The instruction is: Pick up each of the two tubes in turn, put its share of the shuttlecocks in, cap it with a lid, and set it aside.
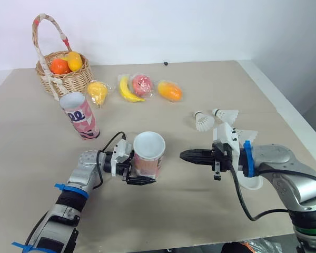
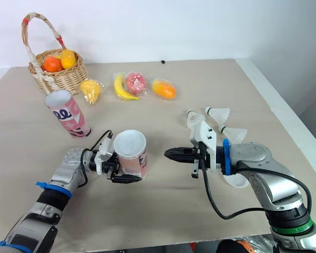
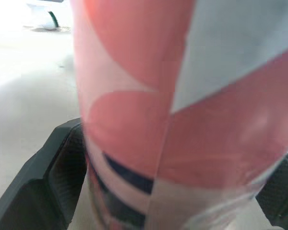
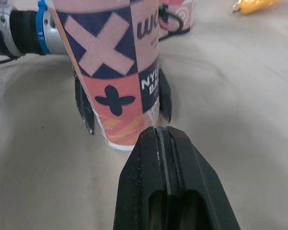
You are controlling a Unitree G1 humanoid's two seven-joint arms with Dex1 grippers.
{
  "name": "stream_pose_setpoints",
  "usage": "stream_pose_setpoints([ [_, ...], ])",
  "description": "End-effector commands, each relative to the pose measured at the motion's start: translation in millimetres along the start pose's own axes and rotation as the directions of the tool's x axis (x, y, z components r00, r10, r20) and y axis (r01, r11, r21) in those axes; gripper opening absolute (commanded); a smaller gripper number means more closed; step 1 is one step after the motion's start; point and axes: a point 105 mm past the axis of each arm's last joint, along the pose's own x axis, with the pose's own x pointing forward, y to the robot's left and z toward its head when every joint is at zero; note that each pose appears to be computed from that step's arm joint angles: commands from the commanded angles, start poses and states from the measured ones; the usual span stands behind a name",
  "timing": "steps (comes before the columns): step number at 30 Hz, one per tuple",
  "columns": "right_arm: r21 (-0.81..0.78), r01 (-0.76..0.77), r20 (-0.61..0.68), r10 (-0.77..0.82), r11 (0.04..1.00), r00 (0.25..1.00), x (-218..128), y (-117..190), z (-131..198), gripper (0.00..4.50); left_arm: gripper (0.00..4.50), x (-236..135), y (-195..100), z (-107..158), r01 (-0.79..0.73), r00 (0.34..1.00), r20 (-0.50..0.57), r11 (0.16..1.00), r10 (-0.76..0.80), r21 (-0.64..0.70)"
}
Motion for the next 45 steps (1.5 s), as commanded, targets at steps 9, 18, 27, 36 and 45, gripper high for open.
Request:
stream_pose_setpoints([
  [9,-0.027,-0.098,-0.004,0.098,0.995,0.995,-2,10,5,4.47,4.50,-26,-13,5,0.007,0.998,-0.069,0.999,-0.004,0.043],
  [18,-0.048,-0.093,0.010,0.093,0.995,0.996,11,4,4,4.47,4.50,-92,-5,3,-0.215,0.961,-0.149,0.968,0.232,0.127],
  [27,-0.144,-0.165,-0.021,0.164,0.976,0.986,52,18,-24,4.47,4.50,-118,-47,52,-0.197,0.980,-0.003,0.977,0.198,0.080],
  [36,-0.175,-0.209,0.064,0.223,0.962,0.973,81,17,-11,4.47,4.50,-119,-80,65,-0.168,0.985,-0.025,0.986,0.168,0.013],
  [45,-0.192,-0.253,0.100,0.275,0.948,0.956,102,19,-6,4.47,4.50,-116,-77,84,-0.261,0.965,0.051,0.963,0.259,0.059],
])
